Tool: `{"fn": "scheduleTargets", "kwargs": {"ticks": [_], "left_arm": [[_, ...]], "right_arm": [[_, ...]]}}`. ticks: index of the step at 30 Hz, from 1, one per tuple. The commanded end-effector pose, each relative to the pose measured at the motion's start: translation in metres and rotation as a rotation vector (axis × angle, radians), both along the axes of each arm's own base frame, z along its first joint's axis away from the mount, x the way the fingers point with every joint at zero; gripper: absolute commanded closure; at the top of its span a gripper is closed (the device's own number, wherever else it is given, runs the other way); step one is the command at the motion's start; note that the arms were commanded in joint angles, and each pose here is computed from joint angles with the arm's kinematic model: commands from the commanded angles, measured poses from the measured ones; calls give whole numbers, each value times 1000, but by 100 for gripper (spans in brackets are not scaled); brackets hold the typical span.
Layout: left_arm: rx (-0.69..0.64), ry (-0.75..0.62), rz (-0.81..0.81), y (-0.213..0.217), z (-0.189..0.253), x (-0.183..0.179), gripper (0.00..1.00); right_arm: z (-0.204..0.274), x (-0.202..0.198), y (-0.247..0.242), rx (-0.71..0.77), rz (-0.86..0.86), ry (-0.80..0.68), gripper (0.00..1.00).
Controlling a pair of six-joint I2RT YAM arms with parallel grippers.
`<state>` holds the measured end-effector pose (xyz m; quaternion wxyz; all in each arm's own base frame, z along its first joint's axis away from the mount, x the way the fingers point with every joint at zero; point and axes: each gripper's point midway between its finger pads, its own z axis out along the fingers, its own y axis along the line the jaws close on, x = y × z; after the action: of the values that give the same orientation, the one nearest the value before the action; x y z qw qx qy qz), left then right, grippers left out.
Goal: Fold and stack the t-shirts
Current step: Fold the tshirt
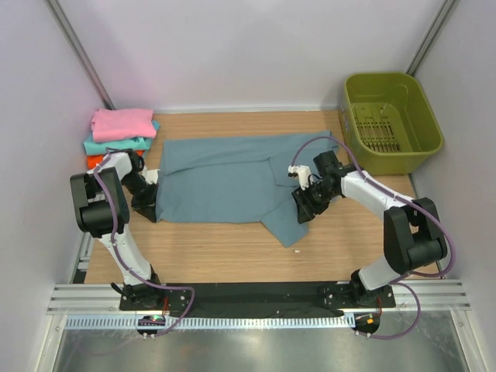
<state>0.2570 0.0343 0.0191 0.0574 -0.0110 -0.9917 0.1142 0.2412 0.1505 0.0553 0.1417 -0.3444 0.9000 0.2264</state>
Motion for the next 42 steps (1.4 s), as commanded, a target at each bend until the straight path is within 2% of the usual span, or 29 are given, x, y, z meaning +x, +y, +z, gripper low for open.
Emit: {"fn": "scheduleTargets", "kwargs": {"ticks": [1,9,11,13,14,17,21,22,25,27,28,29,31,35,40,42], "left_arm": [[-13,-38,10,-1,10,6,100],[1,-42,1,1,13,5,100],[5,-45,-3,2,13,5,100],[3,-43,2,2,13,4,100],[2,-43,4,2,13,4,100],[0,-41,6,1,11,4,100],[-1,-39,9,0,11,5,100],[-3,-42,12,0,11,6,100],[-9,-39,19,-1,10,5,100],[-14,-36,26,-2,10,5,100],[-14,-33,27,-2,9,4,100],[-15,-34,29,-3,9,5,100],[-15,-34,29,-3,11,4,100],[-10,-45,30,-2,15,5,100],[-21,-46,45,-6,15,4,100],[-23,-45,47,-6,14,3,100]], "right_arm": [[10,9,-2,23,-34,23,50],[1,17,5,63,-28,80,51],[0,10,9,85,-2,143,52],[0,5,10,94,15,179,62],[3,5,11,102,18,171,77],[9,10,11,104,24,137,97],[28,19,14,117,26,92,99],[41,32,19,133,29,51,99],[69,67,34,192,3,-24,99],[79,98,49,243,-37,-43,90],[79,109,54,256,-48,-40,83],[79,116,60,265,-50,-38,66],[80,139,64,247,-53,-82,51],[93,146,48,197,-47,-151,51],[87,131,9,71,-67,-220,53],[75,118,0,44,-64,-180,54]]}}
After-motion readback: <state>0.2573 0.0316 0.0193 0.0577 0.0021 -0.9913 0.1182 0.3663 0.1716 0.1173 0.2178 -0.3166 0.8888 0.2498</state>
